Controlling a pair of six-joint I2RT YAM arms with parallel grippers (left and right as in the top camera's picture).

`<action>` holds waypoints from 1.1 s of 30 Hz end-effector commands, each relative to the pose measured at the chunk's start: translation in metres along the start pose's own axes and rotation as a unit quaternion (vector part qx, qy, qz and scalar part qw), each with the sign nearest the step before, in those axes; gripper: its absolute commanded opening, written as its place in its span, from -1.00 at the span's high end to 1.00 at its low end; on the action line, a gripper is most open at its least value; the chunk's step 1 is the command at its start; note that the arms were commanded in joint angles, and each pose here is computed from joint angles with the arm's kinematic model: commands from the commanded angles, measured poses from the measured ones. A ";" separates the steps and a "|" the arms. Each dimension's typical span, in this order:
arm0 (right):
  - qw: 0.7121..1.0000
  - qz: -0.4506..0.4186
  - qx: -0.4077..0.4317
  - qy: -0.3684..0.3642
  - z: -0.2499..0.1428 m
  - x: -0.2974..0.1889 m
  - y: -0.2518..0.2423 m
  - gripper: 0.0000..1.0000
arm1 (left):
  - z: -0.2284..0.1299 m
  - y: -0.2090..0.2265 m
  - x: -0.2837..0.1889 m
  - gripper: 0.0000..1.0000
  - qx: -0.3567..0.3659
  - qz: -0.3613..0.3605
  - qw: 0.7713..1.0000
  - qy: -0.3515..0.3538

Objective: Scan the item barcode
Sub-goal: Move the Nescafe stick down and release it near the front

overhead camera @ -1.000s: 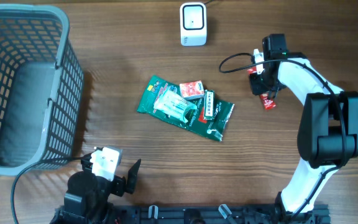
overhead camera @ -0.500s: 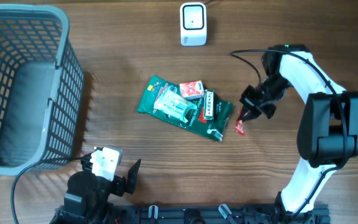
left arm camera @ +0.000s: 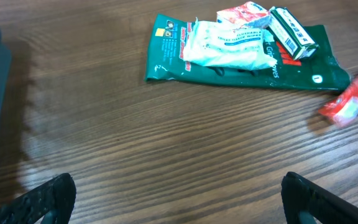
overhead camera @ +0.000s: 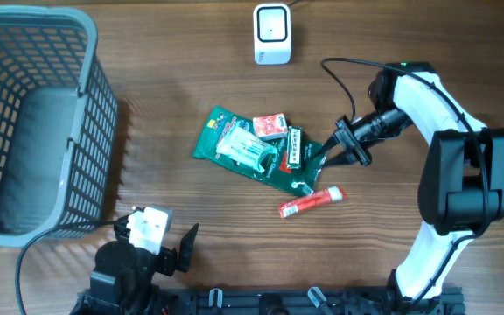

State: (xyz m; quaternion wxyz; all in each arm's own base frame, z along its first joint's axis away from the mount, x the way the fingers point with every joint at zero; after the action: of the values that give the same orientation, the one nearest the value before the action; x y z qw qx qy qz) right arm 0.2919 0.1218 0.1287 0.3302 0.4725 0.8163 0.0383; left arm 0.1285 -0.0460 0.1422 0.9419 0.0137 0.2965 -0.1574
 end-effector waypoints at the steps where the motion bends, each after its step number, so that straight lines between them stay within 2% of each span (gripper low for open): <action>1: 0.996 0.073 -0.044 0.014 -0.001 -0.001 0.025 0.81 | -0.001 -0.001 0.000 -1.00 0.008 -0.002 1.000 0.001; 4: 0.985 0.039 -0.145 -0.082 0.036 -0.004 0.029 -0.71 | -0.001 -0.001 0.000 -1.00 0.008 -0.002 1.000 0.001; 5: 0.977 0.033 -0.190 -0.093 0.040 -0.005 0.030 -0.71 | -0.001 -0.001 0.000 -1.00 0.008 -0.002 1.000 0.001; 6: 0.965 0.039 -0.238 -0.099 0.042 -0.005 0.036 -0.43 | -0.001 -0.001 0.000 -1.00 0.008 -0.002 1.000 0.001; 7: 0.957 0.028 -0.272 -0.098 0.039 -0.001 0.036 -0.25 | -0.001 -0.001 0.000 -1.00 0.008 -0.002 1.000 0.001; 9: 0.952 -0.064 -0.272 -0.124 0.039 0.002 0.017 -0.26 | -0.001 -0.001 0.000 -1.00 0.008 -0.002 1.000 0.001; 11: 0.933 -0.180 -0.254 -0.179 0.031 -0.009 -0.003 -0.28 | -0.001 -0.001 0.000 -1.00 0.008 -0.002 1.000 0.001; 14: 0.913 -0.221 -0.271 -0.208 -0.011 -0.024 -0.008 -0.36 | -0.001 -0.001 0.000 -1.00 0.008 -0.002 1.000 0.001; 16: 0.913 -0.221 -0.262 -0.219 -0.037 -0.031 -0.015 -0.44 | -0.001 -0.001 0.000 -1.00 0.008 -0.002 1.000 0.001; 17: 0.919 -0.218 -0.235 -0.229 -0.042 -0.031 -0.021 -0.45 | -0.001 -0.001 0.000 -1.00 0.008 -0.002 1.000 0.001; 18: 0.930 -0.222 -0.148 -0.253 -0.039 -0.029 -0.038 -0.47 | -0.001 -0.001 0.000 -1.00 0.008 -0.002 1.000 0.001; 20: 0.930 -0.222 0.066 -0.285 -0.024 -0.012 -0.080 -0.99 | -0.001 -0.001 0.000 -1.00 0.008 -0.002 1.000 0.001; 22: 0.938 -0.141 0.177 -0.263 -0.001 0.027 -0.099 -0.93 | -0.001 -0.001 0.000 -1.00 0.008 -0.002 1.000 0.001; 23: 0.955 -0.074 0.170 -0.232 0.011 0.048 -0.095 -0.66 | -0.001 -0.001 0.000 -1.00 0.008 -0.002 1.000 0.001; 25: 0.963 -0.003 0.198 -0.182 0.013 0.066 -0.089 -0.48 | -0.001 -0.001 0.000 -1.00 0.008 -0.002 1.000 0.001; 27: 0.958 0.005 0.224 -0.180 0.014 0.066 -0.088 -0.48 | -0.001 -0.001 0.000 -1.00 0.008 -0.002 1.000 0.001; 33: 0.915 -0.013 0.291 -0.278 0.034 0.055 -0.103 -0.48 | -0.001 -0.001 0.000 -1.00 0.008 -0.002 1.000 0.001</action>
State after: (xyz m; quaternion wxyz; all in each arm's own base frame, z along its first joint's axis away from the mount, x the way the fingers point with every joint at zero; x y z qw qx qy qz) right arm 0.2166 0.1108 0.0425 0.3805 0.5320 0.7026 -0.2803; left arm 0.1284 -0.0460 0.1420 0.9418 0.0138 0.2969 -0.1573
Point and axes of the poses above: each gripper's point midway between its finger pads, its own x axis out along the fingers, its own y axis along the line the jaws close on, z = x × y, the point moved 4 cm from there along -x, back along the fingers, and after that the axes turned 2 degrees about -x, right-handed, at the moved point
